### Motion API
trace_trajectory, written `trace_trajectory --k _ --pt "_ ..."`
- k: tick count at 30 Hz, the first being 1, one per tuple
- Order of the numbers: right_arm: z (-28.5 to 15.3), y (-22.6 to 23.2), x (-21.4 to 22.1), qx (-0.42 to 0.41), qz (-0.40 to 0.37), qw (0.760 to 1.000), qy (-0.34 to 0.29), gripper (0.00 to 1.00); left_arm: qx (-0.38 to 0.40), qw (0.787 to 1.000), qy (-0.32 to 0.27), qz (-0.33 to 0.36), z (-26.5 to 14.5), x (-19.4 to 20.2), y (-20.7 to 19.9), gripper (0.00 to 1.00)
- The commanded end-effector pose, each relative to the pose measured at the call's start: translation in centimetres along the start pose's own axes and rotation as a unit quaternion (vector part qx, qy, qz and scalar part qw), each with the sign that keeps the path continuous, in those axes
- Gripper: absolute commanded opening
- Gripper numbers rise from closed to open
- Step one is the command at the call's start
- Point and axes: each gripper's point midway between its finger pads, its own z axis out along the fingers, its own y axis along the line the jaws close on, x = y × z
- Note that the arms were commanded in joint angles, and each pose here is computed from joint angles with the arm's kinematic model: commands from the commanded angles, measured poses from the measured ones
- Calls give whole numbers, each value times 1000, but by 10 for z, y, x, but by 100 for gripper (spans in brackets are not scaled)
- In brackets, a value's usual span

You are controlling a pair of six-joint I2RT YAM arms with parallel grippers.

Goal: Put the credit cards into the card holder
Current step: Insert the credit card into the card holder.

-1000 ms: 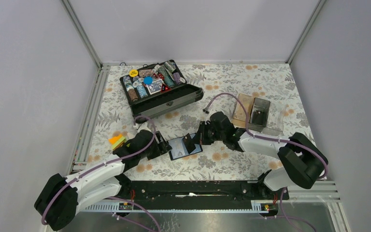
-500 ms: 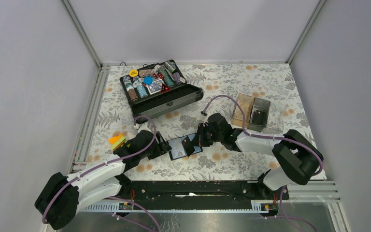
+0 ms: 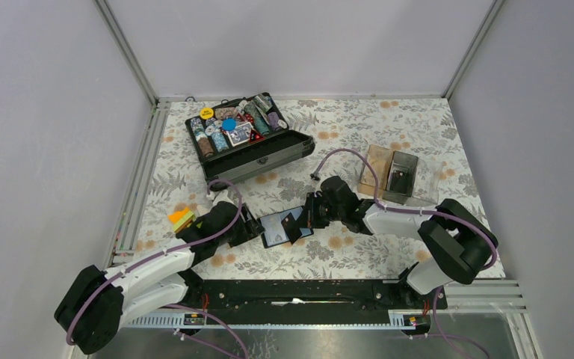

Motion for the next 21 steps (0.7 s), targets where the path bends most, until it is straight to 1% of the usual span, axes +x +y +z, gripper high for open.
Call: trace_trajectory --k 1,12,21 --pt "2 1 6 -4 2 1000 9 0 9 1000 -21 5 3 -9 -6 58" --pt "11 1 10 -13 11 1000 20 0 1 1000 -14 17 9 -6 -3 55" --pt "20 1 9 -20 12 999 23 0 -22 999 -7 32 17 -2 7 53"
